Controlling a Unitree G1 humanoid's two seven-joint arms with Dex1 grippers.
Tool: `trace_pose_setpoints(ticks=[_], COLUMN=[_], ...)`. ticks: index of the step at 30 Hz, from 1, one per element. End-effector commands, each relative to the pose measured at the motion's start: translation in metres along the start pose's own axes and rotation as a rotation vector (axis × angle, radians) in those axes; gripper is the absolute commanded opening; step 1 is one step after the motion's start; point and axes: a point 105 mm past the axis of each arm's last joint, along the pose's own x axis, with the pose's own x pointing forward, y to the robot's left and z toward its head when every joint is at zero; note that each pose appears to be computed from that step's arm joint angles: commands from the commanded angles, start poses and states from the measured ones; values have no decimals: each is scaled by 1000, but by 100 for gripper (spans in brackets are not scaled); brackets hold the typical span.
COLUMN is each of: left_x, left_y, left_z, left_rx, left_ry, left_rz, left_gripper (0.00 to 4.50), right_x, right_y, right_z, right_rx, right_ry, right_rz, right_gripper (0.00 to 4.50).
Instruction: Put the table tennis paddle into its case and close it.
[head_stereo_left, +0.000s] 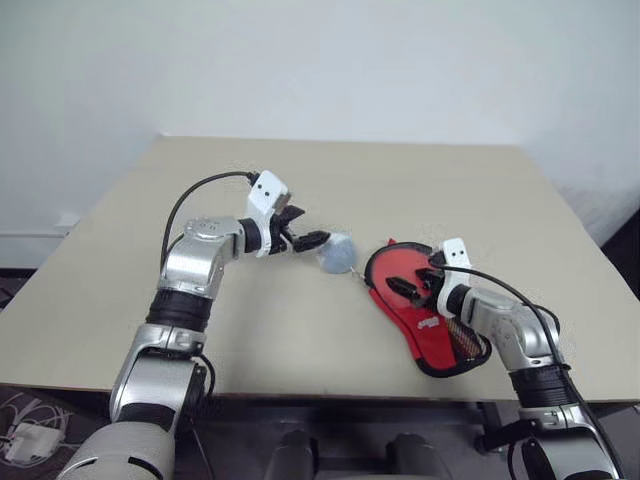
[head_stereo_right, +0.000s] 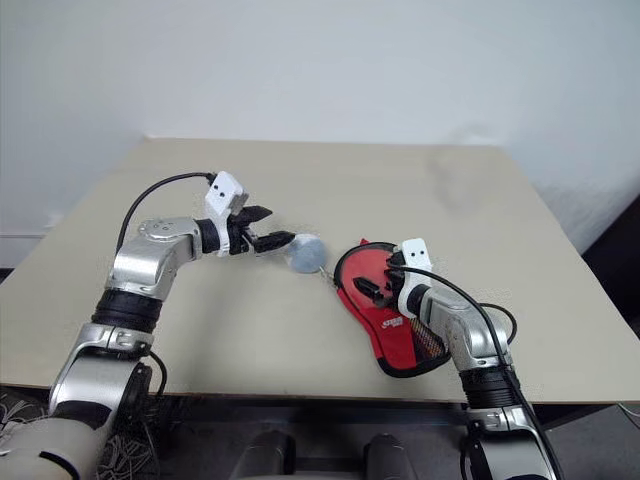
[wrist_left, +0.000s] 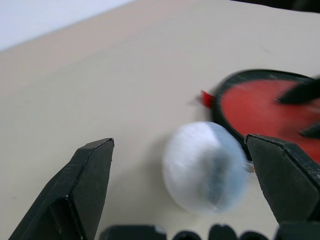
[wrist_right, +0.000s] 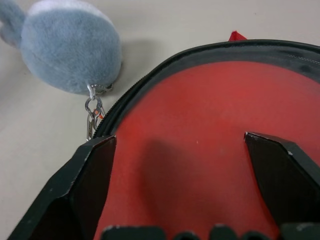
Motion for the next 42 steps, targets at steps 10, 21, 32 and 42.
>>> trace_pose_setpoints(ticks=[10, 21, 32, 42], left_x=[43, 58, 64, 85], left_y=[6, -28, -8, -6], left_z=[-25, -53, -25, 27], left_rx=[-191, -313, -292, -232], left_ry=[122, 177, 66, -56], left_rz=[63, -86, 53, 151], left_gripper=[450, 450, 123, 2], right_x=[8, 6, 6, 7], right_y=[1, 5, -12, -3], right_z=[-1, -18, -35, -51], right_rx=[-51, -54, -114, -138], right_ry=[6, 99, 203, 267], right_rz=[-22, -9, -111, -83], right_gripper=[446, 446, 450, 450])
